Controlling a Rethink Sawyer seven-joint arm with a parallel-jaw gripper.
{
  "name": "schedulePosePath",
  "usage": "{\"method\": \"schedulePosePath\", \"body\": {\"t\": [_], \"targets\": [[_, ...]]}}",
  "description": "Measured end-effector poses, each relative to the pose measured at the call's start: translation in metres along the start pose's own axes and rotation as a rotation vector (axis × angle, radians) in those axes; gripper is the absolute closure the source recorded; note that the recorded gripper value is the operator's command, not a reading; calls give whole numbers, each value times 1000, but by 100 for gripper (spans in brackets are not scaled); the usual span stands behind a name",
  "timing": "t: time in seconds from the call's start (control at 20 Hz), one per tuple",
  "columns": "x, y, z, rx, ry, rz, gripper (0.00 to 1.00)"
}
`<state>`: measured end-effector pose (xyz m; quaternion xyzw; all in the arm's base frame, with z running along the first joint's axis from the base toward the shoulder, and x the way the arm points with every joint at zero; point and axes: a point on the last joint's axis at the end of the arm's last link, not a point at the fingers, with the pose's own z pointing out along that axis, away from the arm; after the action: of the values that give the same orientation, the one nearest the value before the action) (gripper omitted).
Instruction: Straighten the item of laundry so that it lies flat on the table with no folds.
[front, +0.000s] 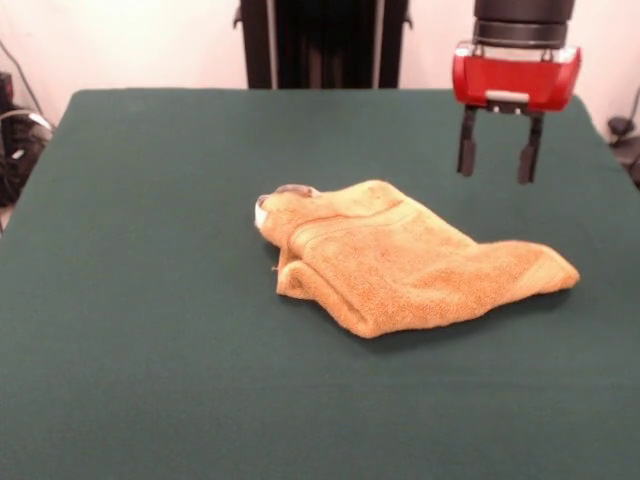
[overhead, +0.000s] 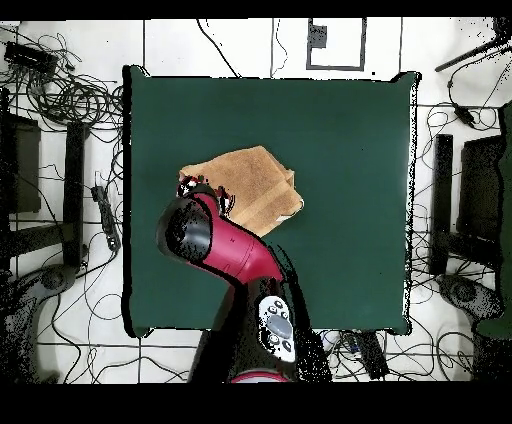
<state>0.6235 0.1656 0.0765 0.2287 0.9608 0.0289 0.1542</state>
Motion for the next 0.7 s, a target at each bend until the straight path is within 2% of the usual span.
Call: {"method": "schedulePosePath", "body": {"t": [0.1, 0.15, 0.3, 0.35, 0.45, 0.5, 0.7], "targets": [[3, -2, 0, 17, -14, -12, 0], [17, -4, -2, 57, -61, -57, 0], [38, 0, -6, 91, -128, -124, 0], [59, 8, -12, 104, -181, -183, 0], [72, 13, -16, 107, -208, -215, 0], [85, 19, -21, 107, -227, -245, 0], [124, 32, -33, 104, -243, -321, 0]]}}
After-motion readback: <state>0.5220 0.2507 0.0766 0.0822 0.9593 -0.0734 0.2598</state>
